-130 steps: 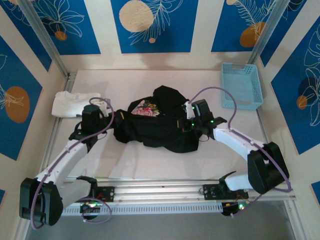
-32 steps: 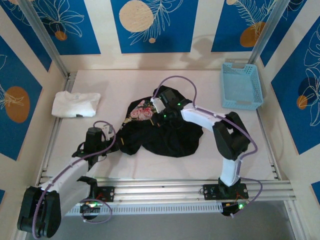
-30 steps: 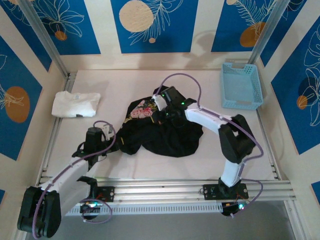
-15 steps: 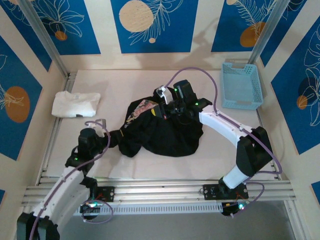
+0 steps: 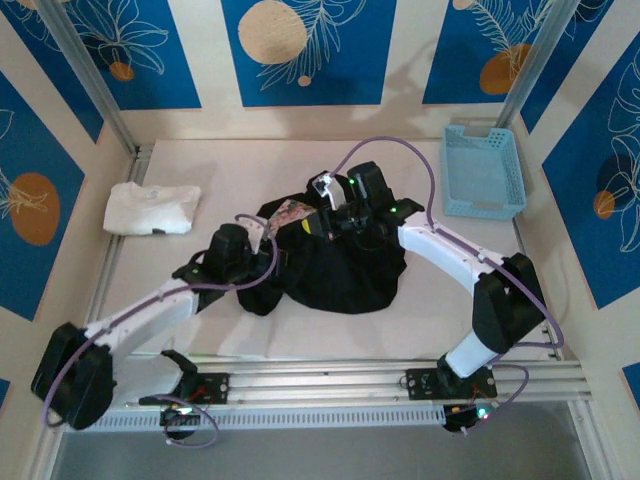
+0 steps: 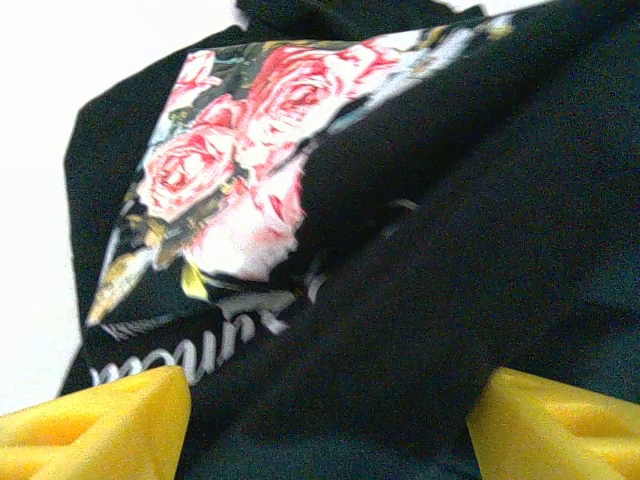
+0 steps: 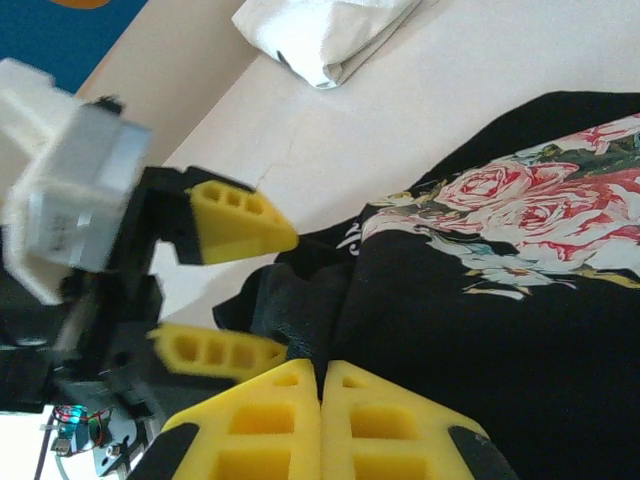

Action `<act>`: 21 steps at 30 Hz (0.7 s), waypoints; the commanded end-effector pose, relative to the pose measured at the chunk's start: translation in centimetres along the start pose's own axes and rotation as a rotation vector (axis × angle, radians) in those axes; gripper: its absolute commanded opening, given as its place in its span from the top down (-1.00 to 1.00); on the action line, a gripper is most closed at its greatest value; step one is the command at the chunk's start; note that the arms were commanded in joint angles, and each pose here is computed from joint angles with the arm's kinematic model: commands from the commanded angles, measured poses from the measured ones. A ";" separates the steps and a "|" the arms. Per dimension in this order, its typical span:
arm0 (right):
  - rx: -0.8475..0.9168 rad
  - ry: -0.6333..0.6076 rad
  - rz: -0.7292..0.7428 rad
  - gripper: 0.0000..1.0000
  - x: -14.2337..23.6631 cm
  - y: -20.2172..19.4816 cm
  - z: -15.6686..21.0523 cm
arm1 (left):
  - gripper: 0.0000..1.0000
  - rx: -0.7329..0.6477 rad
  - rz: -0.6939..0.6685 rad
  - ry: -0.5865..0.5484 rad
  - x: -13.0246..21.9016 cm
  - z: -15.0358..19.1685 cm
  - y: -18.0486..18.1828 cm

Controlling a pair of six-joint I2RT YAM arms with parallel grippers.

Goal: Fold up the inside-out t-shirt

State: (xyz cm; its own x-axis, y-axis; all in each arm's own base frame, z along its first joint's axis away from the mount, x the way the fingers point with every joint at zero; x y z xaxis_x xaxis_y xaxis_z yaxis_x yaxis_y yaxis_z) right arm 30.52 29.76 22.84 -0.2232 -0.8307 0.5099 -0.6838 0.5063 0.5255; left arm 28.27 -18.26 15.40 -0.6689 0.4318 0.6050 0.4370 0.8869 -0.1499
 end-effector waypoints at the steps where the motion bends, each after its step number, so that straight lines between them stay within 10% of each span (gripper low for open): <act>1: 0.023 -0.028 -0.029 1.00 1.4 1.3 -0.1 | -0.25 -0.049 -0.064 -0.021 -1.4 -1.6 0.6; 11: 0.016 -0.128 0.132 1.00 3.5 -0.3 0.3 | 0.98 0.163 0.468 0.036 -1.7 -2.7 -5.3; 21: 0.027 -0.133 0.416 0.85 3.5 -2.8 1.8 | 1.00 0.307 0.738 -0.172 5.6 -6.5 -6.8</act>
State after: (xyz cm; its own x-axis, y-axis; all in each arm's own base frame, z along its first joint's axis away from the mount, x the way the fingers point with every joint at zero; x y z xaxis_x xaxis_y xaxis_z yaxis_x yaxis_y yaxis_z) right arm 30.28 26.12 21.29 -0.4988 -0.6362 0.5886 -0.5663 0.7534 0.3344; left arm 26.44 -22.86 22.51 -0.4191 0.8723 0.2519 0.5999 0.4743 -0.6443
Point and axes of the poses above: each hand's point on the last joint's axis, 136 mm out from that joint toward the fingers, its own x axis back along the fingers, its own y axis along the line the jaws close on, z = x × y, the point moved 3 cm from there along x, back along the fingers, and after that the axes turned 1 degree about -x, right-handed, at the moved point
